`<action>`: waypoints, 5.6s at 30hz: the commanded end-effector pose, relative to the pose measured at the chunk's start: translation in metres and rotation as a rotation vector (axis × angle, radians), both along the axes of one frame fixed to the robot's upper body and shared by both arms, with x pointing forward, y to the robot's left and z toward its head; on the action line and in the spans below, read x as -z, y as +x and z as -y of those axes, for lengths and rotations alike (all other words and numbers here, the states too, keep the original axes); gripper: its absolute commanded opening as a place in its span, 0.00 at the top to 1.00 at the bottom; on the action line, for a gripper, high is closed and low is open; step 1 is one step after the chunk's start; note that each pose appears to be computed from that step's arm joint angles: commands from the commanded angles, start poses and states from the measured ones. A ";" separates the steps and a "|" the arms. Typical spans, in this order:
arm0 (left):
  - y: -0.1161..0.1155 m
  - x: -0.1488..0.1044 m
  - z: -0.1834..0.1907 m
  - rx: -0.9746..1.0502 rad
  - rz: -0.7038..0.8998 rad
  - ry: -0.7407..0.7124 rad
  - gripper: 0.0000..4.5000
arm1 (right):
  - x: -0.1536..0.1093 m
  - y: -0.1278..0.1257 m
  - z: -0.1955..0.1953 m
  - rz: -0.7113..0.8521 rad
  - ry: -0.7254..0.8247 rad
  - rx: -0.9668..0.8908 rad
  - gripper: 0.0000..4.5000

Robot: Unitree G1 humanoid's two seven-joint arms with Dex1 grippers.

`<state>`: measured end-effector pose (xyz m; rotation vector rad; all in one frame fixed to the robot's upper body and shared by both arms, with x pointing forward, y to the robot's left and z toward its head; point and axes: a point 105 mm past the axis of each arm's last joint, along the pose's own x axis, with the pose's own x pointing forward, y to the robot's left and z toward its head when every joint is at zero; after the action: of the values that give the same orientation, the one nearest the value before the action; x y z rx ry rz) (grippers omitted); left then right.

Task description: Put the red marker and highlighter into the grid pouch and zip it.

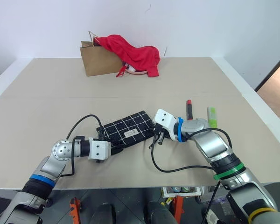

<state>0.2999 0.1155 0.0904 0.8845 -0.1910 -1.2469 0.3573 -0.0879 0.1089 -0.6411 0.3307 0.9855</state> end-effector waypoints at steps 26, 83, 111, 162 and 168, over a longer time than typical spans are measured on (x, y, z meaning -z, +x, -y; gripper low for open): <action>0.026 -0.063 -0.008 -0.274 -0.160 -0.483 1.00 | -0.089 0.007 0.052 0.099 0.382 0.172 0.36; 0.024 -0.063 -0.002 -0.294 -0.211 -0.545 1.00 | -0.055 0.004 -0.074 0.058 0.265 -0.032 0.99; 0.022 -0.062 -0.002 -0.283 -0.215 -0.563 1.00 | -0.072 -0.041 -0.087 0.037 0.257 -0.306 0.24; -0.004 -0.042 -0.024 -0.165 -0.365 -0.688 1.00 | -0.057 0.015 0.215 0.191 0.312 1.053 0.76; -0.003 -0.046 -0.023 -0.152 -0.367 -0.696 1.00 | -0.140 0.012 0.175 0.486 0.321 0.663 0.76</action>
<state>0.2959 0.1361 0.1247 0.0643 -0.1939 -1.0741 0.3768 -0.2853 0.2046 -0.3220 0.1115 0.1062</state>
